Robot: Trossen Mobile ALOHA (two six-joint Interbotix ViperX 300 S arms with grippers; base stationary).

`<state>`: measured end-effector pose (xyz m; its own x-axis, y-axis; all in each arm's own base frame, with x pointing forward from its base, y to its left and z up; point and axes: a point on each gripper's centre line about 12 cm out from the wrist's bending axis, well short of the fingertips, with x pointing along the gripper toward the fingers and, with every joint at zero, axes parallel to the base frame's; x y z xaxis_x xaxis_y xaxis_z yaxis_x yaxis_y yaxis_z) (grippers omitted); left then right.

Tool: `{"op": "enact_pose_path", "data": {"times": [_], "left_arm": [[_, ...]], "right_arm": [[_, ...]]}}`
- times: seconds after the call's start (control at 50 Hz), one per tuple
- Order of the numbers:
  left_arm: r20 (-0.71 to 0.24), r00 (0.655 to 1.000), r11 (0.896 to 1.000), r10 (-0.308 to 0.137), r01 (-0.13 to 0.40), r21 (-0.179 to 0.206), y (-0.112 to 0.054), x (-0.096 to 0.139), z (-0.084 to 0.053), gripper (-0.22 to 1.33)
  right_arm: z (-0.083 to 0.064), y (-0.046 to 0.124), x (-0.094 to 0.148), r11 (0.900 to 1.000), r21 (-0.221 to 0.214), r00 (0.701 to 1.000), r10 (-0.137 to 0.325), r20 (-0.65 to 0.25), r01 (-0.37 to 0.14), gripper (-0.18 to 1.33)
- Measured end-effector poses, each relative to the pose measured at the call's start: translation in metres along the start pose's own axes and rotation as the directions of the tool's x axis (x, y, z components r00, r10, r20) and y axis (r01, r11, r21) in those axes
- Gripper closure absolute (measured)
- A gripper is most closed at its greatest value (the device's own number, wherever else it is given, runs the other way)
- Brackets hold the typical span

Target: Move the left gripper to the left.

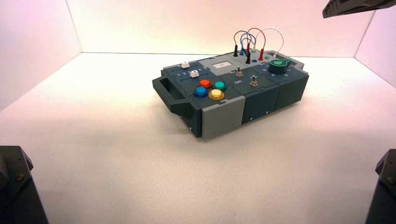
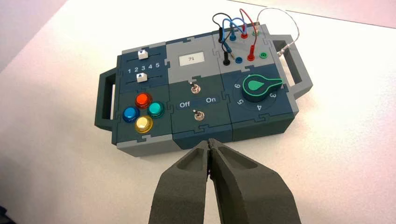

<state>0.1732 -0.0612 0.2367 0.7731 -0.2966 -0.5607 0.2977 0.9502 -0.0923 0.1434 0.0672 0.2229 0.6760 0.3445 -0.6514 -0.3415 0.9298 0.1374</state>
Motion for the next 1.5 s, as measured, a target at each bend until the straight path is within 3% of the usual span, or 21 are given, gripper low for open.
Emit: {"op": "enact_pose_path", "data": {"times": [0.72, 0.86, 0.96, 0.98, 1.1, 1.12, 1.16, 1.28, 1.3, 1.34, 1.36, 1.38, 1.5], "left_arm": [[-0.014, 1.0, 1.0, 0.001, -0.001, -0.002, 0.0, 0.001, -0.001, 1.28], [0.011, 0.999, 0.999, 0.032, -0.032, -0.024, 0.007, -0.002, 0.008, 1.28], [0.047, 0.995, 0.995, 0.085, -0.082, -0.06, 0.018, -0.005, 0.02, 1.28], [0.059, 0.991, 0.99, 0.117, -0.112, -0.08, 0.025, -0.007, 0.025, 1.28], [0.061, 0.978, 0.972, 0.201, -0.191, -0.134, 0.045, -0.008, 0.034, 1.28], [0.056, 0.97, 0.962, 0.235, -0.224, -0.154, 0.054, -0.008, 0.037, 1.28], [0.047, 0.963, 0.953, 0.264, -0.253, -0.168, 0.062, -0.007, 0.038, 1.28], [0.013, 0.948, 0.93, 0.317, -0.309, -0.198, 0.08, -0.003, 0.041, 1.28], [0.003, 0.942, 0.921, 0.336, -0.328, -0.211, 0.086, -0.002, 0.043, 1.28], [-0.006, 0.938, 0.915, 0.346, -0.339, -0.22, 0.09, -0.001, 0.043, 1.28], [-0.015, 0.932, 0.906, 0.362, -0.355, -0.232, 0.096, -0.001, 0.044, 1.28], [-0.015, 0.932, 0.906, 0.362, -0.355, -0.232, 0.096, -0.001, 0.044, 1.28], [-0.04, 0.91, 0.873, 0.413, -0.407, -0.27, 0.118, 0.001, 0.053, 1.28]], "right_arm": [[0.003, 0.002, -0.01, 0.9998, 0.008, 0.998, 0.017, 0.057, -0.017, 1.29], [0.003, 0.002, -0.012, 0.9998, 0.011, 0.998, 0.018, 0.065, -0.019, 1.29], [0.003, 0.002, -0.012, 0.9997, 0.011, 0.998, 0.02, 0.065, -0.021, 1.29], [0.003, 0.003, -0.012, 0.9997, 0.012, 0.998, 0.021, 0.066, -0.022, 1.29], [0.003, 0.003, -0.012, 0.9996, 0.014, 0.998, 0.022, 0.065, -0.023, 1.29], [0.003, 0.003, -0.012, 0.9996, 0.013, 0.998, 0.023, 0.066, -0.024, 1.29], [0.003, 0.003, -0.012, 0.9996, 0.014, 0.998, 0.022, 0.063, -0.023, 1.29], [0.002, 0.003, -0.012, 0.9996, 0.014, 0.998, 0.022, 0.057, -0.023, 1.29], [0.003, 0.003, -0.012, 0.9996, 0.013, 0.998, 0.023, 0.058, -0.024, 1.29], [0.002, 0.003, -0.012, 0.9996, 0.013, 0.998, 0.023, 0.057, -0.024, 1.29], [0.002, 0.003, -0.012, 0.9996, 0.013, 0.998, 0.025, 0.056, -0.026, 1.29], [0.002, 0.003, -0.012, 0.9996, 0.012, 0.998, 0.024, 0.057, -0.025, 1.29], [0.002, 0.006, -0.011, 0.9993, 0.002, 0.998, 0.038, 0.048, -0.038, 1.29]]}}
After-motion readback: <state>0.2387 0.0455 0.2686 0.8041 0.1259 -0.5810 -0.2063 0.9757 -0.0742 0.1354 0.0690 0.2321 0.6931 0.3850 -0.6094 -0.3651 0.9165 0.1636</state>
